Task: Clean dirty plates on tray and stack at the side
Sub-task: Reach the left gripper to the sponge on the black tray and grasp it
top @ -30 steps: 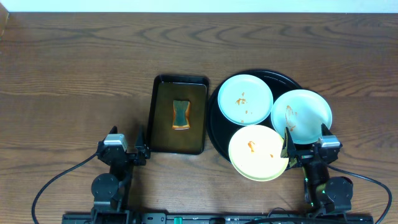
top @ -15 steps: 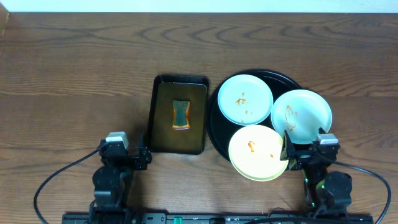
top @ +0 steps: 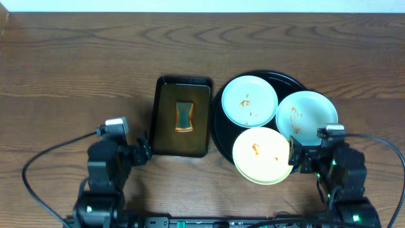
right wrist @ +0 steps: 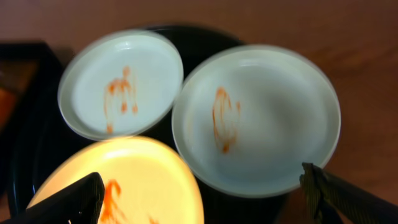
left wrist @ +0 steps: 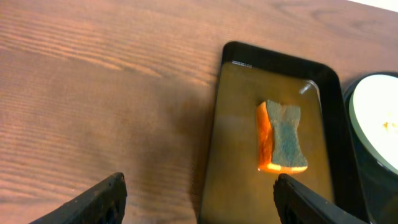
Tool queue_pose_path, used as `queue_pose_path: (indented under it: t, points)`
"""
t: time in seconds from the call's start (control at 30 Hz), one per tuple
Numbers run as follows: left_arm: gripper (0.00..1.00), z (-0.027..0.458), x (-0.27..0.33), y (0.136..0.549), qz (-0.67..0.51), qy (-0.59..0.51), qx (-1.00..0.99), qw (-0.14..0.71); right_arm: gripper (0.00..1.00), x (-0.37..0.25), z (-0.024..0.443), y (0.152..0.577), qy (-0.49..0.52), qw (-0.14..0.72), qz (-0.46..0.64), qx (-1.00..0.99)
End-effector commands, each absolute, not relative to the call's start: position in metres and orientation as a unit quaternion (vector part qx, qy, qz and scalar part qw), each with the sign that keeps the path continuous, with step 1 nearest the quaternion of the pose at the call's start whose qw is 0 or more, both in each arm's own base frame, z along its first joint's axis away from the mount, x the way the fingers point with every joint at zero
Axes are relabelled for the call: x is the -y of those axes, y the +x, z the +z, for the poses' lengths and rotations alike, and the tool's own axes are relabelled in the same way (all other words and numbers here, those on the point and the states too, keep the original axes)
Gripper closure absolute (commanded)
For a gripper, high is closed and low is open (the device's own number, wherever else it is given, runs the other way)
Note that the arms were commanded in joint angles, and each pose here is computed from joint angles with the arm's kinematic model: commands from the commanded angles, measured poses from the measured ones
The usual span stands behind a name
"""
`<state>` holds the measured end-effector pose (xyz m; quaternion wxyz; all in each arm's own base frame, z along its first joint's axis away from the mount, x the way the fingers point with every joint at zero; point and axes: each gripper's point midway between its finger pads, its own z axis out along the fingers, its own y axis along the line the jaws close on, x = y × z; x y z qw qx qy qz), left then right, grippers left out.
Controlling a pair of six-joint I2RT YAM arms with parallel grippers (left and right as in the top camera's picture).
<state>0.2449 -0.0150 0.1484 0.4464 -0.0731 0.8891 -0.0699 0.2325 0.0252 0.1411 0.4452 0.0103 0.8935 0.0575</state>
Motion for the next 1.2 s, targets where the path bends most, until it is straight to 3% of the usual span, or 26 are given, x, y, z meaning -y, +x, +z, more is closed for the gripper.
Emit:
queue_pose_path:
  t: [0.0,0.17,0.4,1.03,1.17]
  points:
    - [0.23,0.163,0.02,0.256,-0.081,-0.07,-0.902,0.419,0.01,-0.024,0.145,0.238,0.021,0.409,0.052,-0.911]
    - [0.23,0.166,0.027,0.26,-0.09,-0.068,-0.934,0.34,0.01,-0.024,0.142,0.239,0.021,0.346,0.045,-0.937]
    - [0.23,0.161,0.027,0.262,-0.082,-0.074,-0.954,0.278,0.01,-0.037,0.147,0.246,-0.002,0.334,0.074,-0.94]
    - [0.23,0.166,0.027,0.272,-0.085,-0.072,-0.948,0.299,0.01,-0.045,0.148,0.246,-0.009,0.334,0.095,-0.938]
    - [0.3,0.179,0.029,0.29,-0.09,-0.067,-0.934,0.339,0.01,-0.045,0.151,0.249,-0.002,0.34,0.098,-0.935]
